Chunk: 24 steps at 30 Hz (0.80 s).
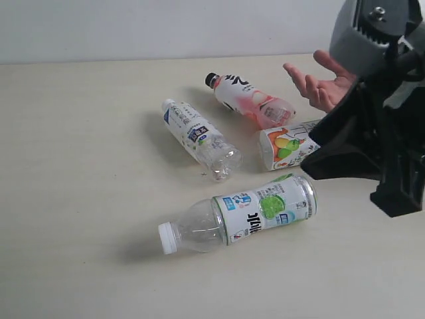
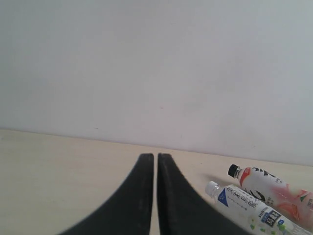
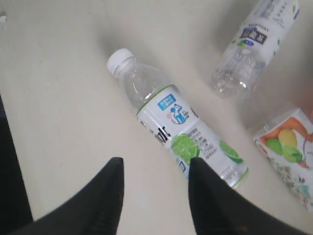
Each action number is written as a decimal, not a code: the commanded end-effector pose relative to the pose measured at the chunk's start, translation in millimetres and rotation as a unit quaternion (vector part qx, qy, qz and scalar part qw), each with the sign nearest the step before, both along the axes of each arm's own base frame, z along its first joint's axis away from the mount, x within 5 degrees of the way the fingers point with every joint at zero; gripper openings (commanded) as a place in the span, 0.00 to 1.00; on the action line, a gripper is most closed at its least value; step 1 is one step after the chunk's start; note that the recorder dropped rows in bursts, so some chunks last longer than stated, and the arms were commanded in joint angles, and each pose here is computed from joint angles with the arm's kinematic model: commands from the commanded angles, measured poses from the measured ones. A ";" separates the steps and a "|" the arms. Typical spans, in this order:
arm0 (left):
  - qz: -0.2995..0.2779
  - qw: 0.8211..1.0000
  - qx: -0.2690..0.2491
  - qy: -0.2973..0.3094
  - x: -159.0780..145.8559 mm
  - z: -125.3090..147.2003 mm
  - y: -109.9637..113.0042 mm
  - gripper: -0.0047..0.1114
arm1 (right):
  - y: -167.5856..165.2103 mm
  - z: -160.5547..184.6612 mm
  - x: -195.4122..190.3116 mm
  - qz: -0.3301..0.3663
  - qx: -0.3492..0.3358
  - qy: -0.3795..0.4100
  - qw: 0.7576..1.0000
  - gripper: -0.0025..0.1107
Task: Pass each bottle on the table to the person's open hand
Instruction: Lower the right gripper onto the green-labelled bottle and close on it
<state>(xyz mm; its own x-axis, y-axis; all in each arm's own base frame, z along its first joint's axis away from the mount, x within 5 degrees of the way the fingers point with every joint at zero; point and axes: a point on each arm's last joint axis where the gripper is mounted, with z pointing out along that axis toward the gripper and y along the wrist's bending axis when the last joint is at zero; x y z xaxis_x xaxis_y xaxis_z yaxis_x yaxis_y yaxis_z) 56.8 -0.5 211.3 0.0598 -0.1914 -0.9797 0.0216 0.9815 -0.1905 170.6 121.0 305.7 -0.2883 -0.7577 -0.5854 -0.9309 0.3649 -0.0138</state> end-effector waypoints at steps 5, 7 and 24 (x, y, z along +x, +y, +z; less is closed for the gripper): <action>0.000 1.000 0.001 -0.005 -0.6 0.6 0.0 0.09 | 31.3 -13.1 9.6 0.054 -0.004 -0.037 0.998 0.55; 0.000 1.000 0.001 -0.005 -0.6 0.6 0.0 0.09 | 39.2 -20.8 12.1 0.063 -0.009 -0.029 0.998 0.55; 0.000 1.000 0.001 -0.005 -0.6 0.6 0.0 0.09 | 90.4 -114.6 23.5 0.179 -0.224 -0.034 0.957 0.66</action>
